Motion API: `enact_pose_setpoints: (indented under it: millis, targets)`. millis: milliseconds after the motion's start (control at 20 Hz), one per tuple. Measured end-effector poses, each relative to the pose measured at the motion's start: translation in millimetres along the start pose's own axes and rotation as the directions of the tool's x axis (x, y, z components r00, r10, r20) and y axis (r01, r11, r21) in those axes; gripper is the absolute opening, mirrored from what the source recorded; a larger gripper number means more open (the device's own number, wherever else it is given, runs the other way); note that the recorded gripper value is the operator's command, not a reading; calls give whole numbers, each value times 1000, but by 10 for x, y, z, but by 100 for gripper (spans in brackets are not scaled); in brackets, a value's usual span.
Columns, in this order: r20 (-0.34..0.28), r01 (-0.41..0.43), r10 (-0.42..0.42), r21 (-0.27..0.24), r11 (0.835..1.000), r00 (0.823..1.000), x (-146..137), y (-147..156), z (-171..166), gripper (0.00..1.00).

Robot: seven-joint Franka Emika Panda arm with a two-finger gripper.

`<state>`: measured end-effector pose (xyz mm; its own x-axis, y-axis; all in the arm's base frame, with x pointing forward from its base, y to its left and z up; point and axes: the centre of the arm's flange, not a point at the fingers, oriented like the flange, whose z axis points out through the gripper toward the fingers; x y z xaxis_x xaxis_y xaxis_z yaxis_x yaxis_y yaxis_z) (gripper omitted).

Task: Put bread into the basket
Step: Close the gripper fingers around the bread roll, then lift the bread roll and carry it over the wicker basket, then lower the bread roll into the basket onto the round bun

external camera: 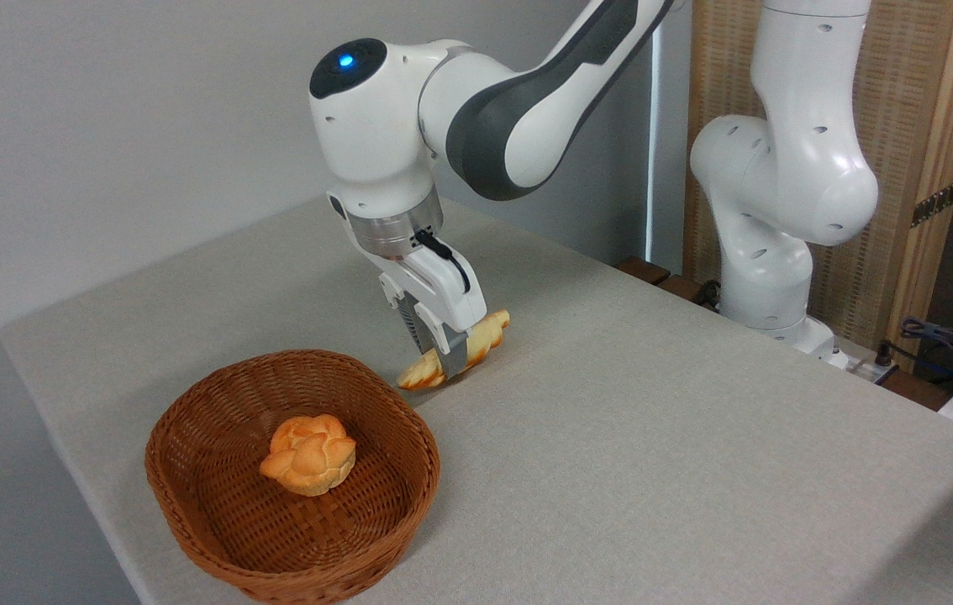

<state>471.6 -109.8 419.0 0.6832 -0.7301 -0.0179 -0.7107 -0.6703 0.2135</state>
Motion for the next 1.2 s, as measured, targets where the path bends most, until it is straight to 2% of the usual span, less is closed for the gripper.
enact_pose_setpoints:
  millis: [400, 450, 500, 650, 750, 900, 1050, 1200]
  targets:
    - [-19, -11, 11, 7, 1000, 1000, 20, 51, -358, 38]
    - [-22, -11, 11, 7, 1000, 1000, 11, 53, -409, 41]
    - [-33, -5, 5, 12, 1000, 999, -6, 28, -472, 46]
    - [-96, 35, -32, 30, 999, 995, -81, -157, -774, 44]
    - [-163, 65, -59, 27, 998, 985, -97, -259, -971, 43]
    - [-266, 105, -95, 23, 994, 959, -44, -401, -1120, 44]
    - [-312, 124, -113, 17, 992, 943, 112, -519, -1121, 44]
    - [-386, 168, -162, -19, 986, 908, 282, -748, -1180, 46]
